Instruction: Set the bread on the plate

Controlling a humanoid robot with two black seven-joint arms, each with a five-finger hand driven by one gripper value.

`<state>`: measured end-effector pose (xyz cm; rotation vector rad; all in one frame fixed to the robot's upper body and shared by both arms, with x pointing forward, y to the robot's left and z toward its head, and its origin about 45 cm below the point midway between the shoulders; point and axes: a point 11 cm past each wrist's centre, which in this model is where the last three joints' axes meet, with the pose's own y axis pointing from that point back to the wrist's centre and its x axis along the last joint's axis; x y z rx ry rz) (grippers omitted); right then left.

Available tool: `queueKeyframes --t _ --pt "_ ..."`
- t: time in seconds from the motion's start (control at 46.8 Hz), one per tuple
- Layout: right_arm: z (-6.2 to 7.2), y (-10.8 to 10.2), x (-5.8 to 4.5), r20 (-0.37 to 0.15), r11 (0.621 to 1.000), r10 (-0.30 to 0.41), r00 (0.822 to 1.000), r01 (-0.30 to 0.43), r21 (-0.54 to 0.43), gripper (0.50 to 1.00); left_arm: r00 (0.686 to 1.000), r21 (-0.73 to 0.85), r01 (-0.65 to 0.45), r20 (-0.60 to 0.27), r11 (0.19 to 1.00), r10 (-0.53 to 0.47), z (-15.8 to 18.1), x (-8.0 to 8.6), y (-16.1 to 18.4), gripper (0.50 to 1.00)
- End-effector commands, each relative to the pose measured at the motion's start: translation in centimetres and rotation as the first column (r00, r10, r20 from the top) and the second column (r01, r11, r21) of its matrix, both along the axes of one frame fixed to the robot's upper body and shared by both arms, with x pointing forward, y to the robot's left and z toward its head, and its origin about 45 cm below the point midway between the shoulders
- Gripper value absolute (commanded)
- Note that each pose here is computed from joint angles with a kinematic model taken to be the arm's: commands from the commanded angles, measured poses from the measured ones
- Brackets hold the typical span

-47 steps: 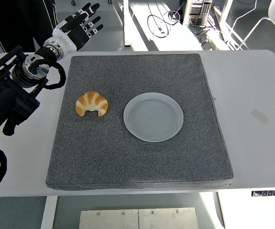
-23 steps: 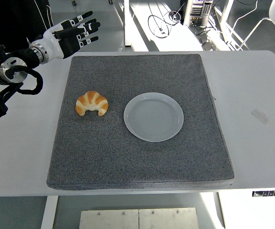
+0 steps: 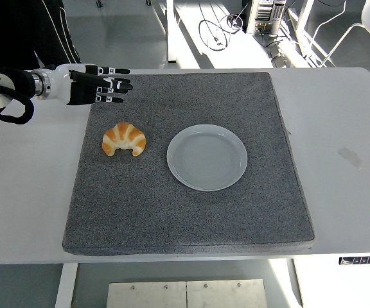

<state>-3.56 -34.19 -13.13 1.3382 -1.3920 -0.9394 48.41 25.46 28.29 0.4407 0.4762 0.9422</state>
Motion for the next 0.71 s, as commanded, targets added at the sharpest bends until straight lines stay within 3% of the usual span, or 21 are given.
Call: queueKeyframes --t 0.0,0.192,0.299,0.449,0.684 --pt "0.0 0.0 0.1 0.001 1.0 0.001 1.0 -0.001 0.0 1.0 1.0 0.009 -0.004 0.016 1.0 0.004 0.3 0.2 0.2 0.984" --pt "0.0 0.0 0.4 0.006 1.0 0.003 1.0 -0.003 0.0 1.0 0.994 0.074 0.009 0.107 0.997 -0.017 2.3 0.9 0.9 0.984" --pt "0.0 0.0 0.4 0.007 1.0 0.003 1.0 -0.003 0.0 1.0 0.984 0.204 0.03 0.167 0.979 -0.065 3.3 1.4 1.0 0.984" --pt "0.0 0.0 0.4 0.007 1.0 0.003 1.0 -0.003 0.0 1.0 0.955 0.467 0.056 0.233 0.883 -0.184 4.8 2.0 1.2 0.984" --pt "0.0 0.0 0.4 0.007 1.0 0.003 1.0 -0.003 -0.001 1.0 0.899 0.644 0.153 0.225 0.75 -0.377 3.9 0.7 -1.8 0.984"
